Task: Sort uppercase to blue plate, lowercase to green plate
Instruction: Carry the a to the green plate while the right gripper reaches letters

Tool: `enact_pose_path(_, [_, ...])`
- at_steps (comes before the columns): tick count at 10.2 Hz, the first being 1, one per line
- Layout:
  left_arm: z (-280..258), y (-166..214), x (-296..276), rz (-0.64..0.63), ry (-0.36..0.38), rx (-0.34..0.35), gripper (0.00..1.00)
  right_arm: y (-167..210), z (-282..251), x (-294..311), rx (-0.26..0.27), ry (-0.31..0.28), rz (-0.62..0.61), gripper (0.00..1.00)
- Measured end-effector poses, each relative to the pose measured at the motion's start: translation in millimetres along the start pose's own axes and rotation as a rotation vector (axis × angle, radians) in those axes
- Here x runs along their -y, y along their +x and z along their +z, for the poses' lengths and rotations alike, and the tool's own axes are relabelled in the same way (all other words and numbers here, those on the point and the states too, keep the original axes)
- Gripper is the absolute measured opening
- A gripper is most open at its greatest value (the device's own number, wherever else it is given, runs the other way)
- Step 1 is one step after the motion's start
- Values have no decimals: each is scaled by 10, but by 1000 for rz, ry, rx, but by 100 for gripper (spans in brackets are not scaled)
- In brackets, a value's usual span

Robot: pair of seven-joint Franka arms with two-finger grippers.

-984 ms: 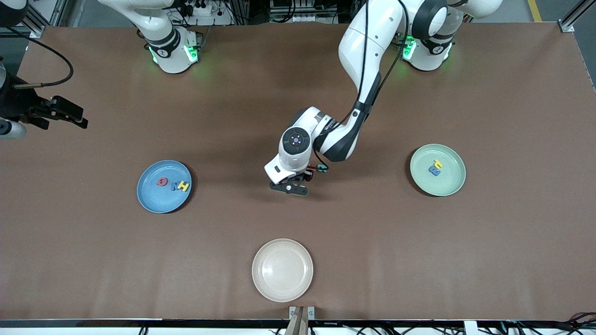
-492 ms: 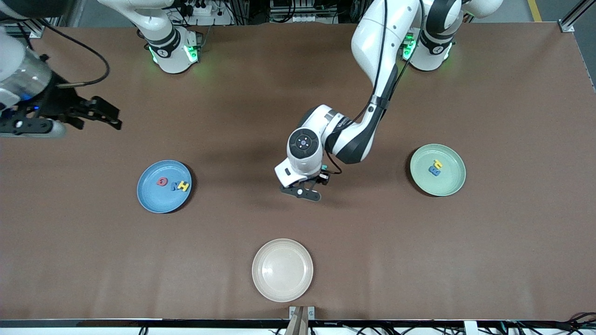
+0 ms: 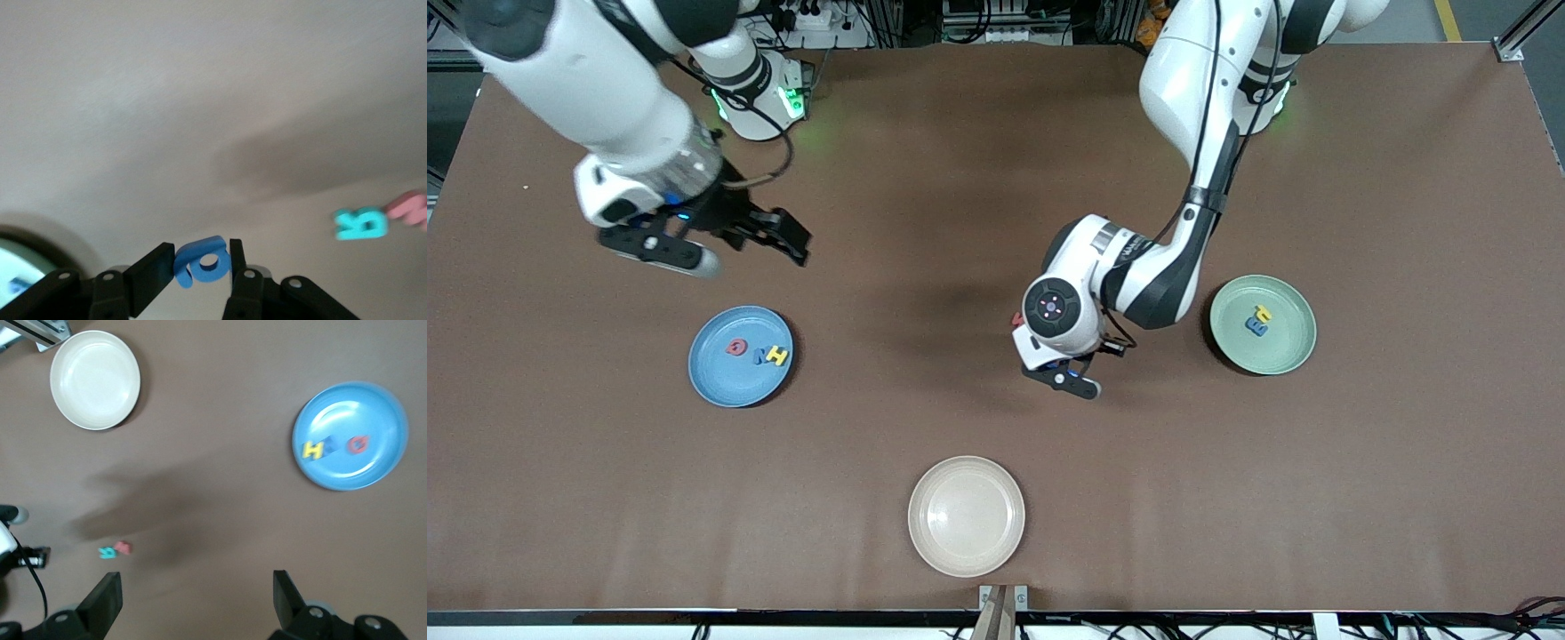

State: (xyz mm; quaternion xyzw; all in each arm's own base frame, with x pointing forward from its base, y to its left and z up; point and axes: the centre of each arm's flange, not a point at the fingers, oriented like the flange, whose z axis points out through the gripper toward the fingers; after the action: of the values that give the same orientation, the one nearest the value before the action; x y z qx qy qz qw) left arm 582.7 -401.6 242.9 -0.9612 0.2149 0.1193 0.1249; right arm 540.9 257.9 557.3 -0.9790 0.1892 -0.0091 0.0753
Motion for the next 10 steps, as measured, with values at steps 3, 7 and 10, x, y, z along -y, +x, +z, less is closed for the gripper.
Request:
enact_pose_path(3, [85,-277,590,75,68,58,40,-131,366,282,4,37,143,100])
enact_pose_path(7, [139,-762,1616,88,-1,83,40,-729,1420,1126,-69,59,385,100])
enact_pose_path(10, [615,-1162,2135,96,-17,34,40,-1188,2314,1548,-59,2,539,100])
